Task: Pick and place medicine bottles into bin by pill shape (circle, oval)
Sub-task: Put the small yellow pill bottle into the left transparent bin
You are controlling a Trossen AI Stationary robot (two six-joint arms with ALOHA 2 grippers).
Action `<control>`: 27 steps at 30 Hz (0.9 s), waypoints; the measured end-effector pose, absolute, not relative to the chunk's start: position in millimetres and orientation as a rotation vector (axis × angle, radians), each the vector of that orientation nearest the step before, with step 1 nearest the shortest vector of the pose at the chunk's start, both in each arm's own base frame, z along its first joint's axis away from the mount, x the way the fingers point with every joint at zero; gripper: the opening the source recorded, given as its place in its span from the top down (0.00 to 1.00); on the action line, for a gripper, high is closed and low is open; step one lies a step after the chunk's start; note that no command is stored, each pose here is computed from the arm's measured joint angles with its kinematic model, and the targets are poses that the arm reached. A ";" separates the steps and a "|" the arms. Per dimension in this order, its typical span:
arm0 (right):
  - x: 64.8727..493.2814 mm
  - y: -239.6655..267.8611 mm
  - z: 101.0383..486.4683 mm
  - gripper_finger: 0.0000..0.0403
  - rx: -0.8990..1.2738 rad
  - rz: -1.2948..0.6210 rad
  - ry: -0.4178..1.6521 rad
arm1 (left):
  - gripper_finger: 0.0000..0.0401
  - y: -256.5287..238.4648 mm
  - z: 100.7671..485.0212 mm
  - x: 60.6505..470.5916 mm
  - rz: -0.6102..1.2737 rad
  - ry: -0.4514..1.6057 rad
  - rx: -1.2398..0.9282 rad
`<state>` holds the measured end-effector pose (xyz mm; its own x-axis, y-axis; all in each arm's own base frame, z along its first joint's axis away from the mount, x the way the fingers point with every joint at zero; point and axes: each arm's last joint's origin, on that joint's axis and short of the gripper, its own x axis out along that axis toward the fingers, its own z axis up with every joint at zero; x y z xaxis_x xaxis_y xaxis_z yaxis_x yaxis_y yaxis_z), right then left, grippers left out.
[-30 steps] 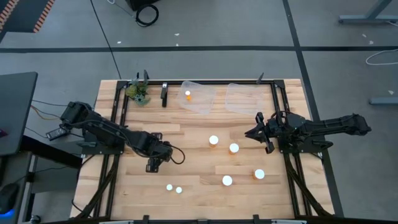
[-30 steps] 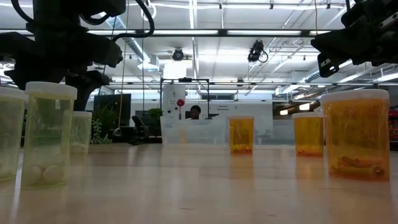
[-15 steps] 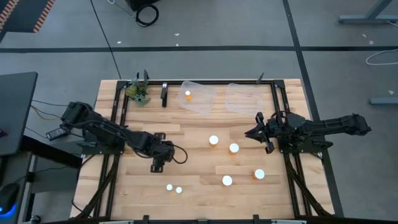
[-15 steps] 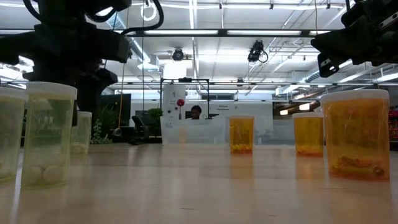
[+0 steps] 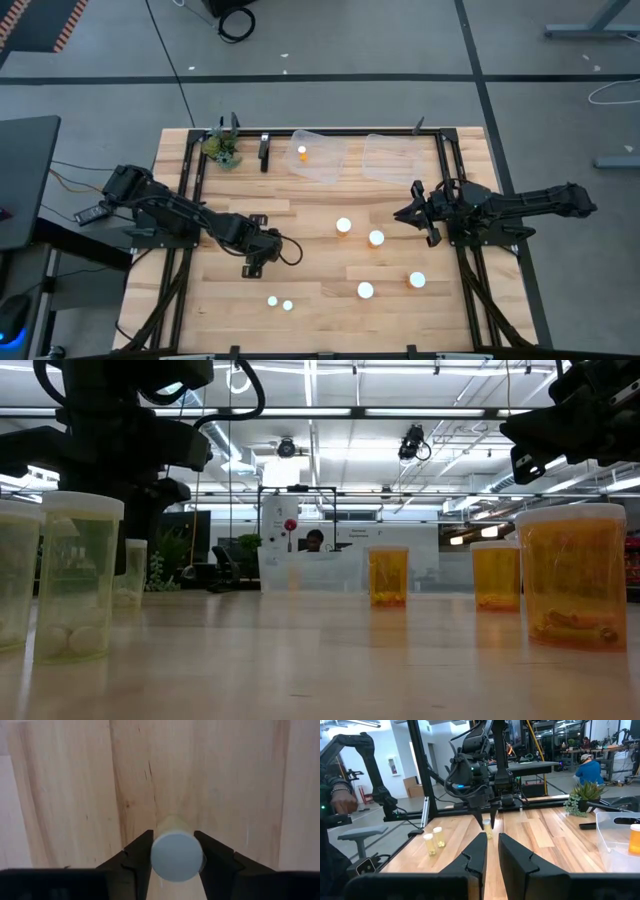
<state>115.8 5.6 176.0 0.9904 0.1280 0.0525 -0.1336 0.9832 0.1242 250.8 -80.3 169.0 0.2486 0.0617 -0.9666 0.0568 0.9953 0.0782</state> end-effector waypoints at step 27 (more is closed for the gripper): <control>115.8 5.7 175.8 0.87 0.128 0.132 -0.044 | 0.67 -66.7 181.6 261.5 0.022 1.312 0.093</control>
